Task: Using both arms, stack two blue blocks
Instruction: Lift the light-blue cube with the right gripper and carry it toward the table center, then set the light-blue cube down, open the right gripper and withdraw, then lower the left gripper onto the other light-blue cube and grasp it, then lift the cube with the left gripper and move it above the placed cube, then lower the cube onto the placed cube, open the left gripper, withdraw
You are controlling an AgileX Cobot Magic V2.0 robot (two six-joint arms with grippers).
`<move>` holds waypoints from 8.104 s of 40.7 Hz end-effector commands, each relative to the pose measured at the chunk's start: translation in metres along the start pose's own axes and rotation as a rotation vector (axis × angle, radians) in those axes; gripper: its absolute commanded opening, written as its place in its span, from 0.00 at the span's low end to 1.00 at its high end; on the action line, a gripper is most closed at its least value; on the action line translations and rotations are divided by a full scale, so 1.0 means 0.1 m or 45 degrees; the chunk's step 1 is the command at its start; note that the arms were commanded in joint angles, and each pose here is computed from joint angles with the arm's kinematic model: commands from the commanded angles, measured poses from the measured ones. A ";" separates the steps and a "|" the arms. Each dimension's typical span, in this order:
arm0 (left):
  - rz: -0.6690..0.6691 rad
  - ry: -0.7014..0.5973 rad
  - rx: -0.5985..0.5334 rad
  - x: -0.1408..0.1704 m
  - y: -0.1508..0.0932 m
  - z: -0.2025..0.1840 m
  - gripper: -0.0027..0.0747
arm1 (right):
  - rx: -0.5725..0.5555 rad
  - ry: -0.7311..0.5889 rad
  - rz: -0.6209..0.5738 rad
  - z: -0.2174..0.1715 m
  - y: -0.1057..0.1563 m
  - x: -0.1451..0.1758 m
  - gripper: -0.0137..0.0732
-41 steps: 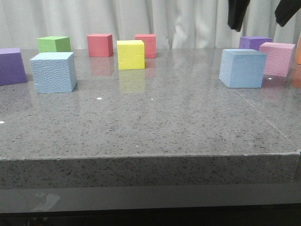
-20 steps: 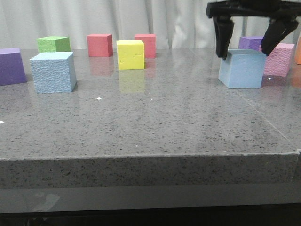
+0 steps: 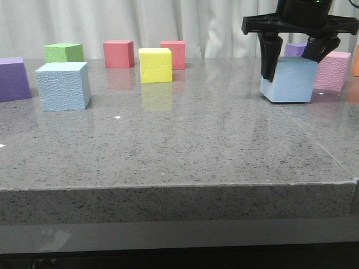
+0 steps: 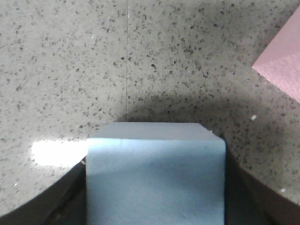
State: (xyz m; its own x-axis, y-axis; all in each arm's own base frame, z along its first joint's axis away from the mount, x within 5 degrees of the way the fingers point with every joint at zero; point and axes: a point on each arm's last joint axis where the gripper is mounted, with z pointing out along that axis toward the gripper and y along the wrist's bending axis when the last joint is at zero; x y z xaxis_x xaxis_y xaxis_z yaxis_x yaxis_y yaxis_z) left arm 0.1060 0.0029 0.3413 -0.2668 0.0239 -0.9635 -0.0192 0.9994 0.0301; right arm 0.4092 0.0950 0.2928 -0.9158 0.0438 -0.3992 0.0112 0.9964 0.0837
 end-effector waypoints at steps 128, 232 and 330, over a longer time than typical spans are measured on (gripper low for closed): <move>-0.046 -0.131 0.013 -0.16 -0.01 -0.02 0.79 | -0.401 -0.989 -0.469 -2.04 -0.33 2.31 0.90; 0.138 0.937 0.453 -0.72 -1.48 2.61 0.53 | -0.400 -0.985 -0.470 -2.03 -0.33 2.31 0.84; 0.745 0.383 0.964 -1.59 -2.55 1.60 0.77 | -0.399 -0.984 -0.470 -2.03 -0.33 2.31 0.84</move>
State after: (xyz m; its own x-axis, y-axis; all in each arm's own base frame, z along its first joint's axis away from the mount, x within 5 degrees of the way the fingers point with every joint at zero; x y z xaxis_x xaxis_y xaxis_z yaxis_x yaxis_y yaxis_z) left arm 0.3265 -0.2671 0.3946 -0.2299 0.7673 -0.5986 0.8524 0.4556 0.2566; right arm 0.1140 0.0587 0.3687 -0.4075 -0.1538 -0.9002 -0.4450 0.8942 0.0487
